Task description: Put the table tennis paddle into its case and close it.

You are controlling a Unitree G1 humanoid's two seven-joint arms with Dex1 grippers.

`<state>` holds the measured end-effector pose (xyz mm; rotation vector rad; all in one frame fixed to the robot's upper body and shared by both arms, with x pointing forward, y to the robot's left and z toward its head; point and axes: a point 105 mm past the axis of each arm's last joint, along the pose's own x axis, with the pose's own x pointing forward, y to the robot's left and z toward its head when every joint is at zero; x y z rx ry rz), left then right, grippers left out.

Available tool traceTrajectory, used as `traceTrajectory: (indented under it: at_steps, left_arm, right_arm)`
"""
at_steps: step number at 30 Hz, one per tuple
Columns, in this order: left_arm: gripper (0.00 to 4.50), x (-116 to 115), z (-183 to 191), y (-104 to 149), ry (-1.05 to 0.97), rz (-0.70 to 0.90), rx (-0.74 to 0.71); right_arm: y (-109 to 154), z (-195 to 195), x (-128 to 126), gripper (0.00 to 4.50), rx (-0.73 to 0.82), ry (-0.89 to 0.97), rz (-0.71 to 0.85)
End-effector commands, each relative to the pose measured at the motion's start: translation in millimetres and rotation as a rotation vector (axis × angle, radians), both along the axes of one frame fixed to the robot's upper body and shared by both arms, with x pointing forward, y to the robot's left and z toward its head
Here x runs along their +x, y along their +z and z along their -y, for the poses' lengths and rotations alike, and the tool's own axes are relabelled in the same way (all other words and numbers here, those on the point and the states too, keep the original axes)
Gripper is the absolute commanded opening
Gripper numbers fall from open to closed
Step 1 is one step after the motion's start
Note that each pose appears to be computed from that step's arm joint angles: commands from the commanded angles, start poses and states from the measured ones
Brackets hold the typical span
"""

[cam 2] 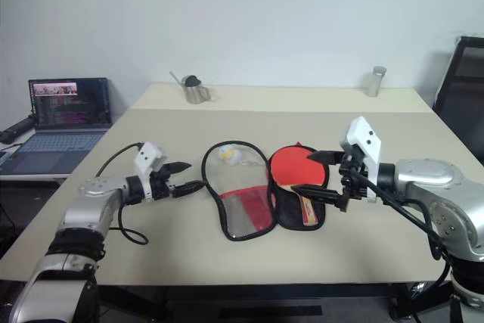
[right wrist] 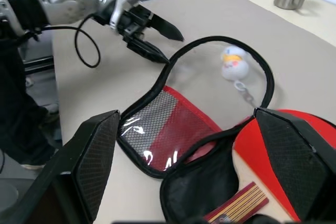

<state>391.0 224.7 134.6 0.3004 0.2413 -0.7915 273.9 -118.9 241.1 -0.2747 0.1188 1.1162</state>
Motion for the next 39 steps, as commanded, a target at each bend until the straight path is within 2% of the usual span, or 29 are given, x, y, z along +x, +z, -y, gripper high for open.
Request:
traceTrajectory:
  at_steps: [1,8,15,21,25,28,33,36,39]
  left_arm:
    - [4.5,3,-6,6,-0.017,0.034,0.081]
    - [4.5,-6,-14,3,-0.081,-0.025,0.109]
    - [4.5,1,11,-7,-0.102,-0.019,0.056]
    - [4.5,16,61,-11,-0.173,-0.008,0.008]
    - [4.5,24,95,12,-0.27,0.062,-0.011]
    - [4.5,20,128,34,-0.404,0.105,-0.05]
    - [4.5,4,182,57,-0.616,0.135,-0.107]
    - [4.5,-1,210,58,-0.677,0.14,-0.115]
    - [4.5,-1,222,56,-0.684,0.147,-0.111]
  right_arm:
    - [12,0,-7,4.48,0.004,0.018,0.043]
    - [11,3,-11,4.48,-0.001,0.004,0.04]
    - [11,2,-12,4.48,-0.006,0.013,0.037]
    - [11,0,-11,4.48,-0.013,0.027,0.037]
    - [14,1,-10,4.48,-0.021,0.025,0.045]
    - [16,7,-10,4.48,-0.029,0.003,0.055]
    - [24,26,-5,4.48,-0.061,-0.077,0.092]
    - [30,43,-1,4.48,-0.076,-0.14,0.105]
    - [28,49,-1,4.48,-0.091,-0.166,0.096]
